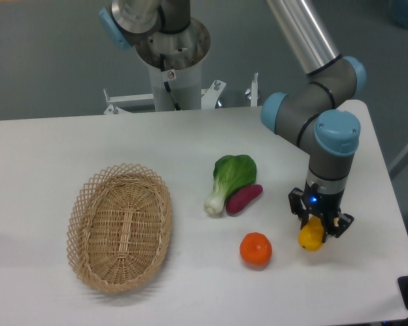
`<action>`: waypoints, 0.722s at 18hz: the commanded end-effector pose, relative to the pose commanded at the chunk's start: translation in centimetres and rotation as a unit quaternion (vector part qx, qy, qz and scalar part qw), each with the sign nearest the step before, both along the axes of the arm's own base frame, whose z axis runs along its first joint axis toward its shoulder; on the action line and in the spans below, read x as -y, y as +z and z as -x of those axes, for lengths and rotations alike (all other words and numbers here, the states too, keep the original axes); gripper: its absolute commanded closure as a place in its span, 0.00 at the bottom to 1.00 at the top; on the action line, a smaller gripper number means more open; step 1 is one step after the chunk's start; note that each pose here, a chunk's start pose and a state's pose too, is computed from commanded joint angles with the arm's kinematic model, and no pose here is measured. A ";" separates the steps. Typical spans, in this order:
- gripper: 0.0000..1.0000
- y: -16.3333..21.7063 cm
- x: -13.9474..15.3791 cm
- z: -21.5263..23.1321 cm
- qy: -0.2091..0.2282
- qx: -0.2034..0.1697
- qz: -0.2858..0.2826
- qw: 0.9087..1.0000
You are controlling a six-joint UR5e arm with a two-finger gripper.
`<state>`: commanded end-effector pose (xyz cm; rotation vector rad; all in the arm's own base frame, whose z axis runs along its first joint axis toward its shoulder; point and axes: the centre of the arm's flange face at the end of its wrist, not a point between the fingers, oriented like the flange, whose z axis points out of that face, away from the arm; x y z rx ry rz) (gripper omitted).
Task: Place the mango on the table
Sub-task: 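Carry the held mango toward the orange and lower it, then set the mango on the table and open the gripper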
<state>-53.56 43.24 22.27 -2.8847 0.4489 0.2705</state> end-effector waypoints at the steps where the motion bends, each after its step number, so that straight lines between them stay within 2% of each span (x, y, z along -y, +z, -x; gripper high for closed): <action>1: 0.48 -0.3 0.1 -0.2 0.000 0.003 0.001 1.000; 6: 0.47 -0.9 0.2 -0.6 -0.002 0.009 0.005 1.000; 8: 0.33 -0.8 0.2 -0.6 -0.001 0.008 0.004 1.000; 10: 0.09 -0.6 0.1 -0.5 -0.002 0.005 0.003 1.000; 12: 0.00 -0.6 0.1 -0.5 0.001 0.006 0.002 1.000; 13: 0.00 -0.4 0.1 -0.4 0.003 0.005 0.002 1.000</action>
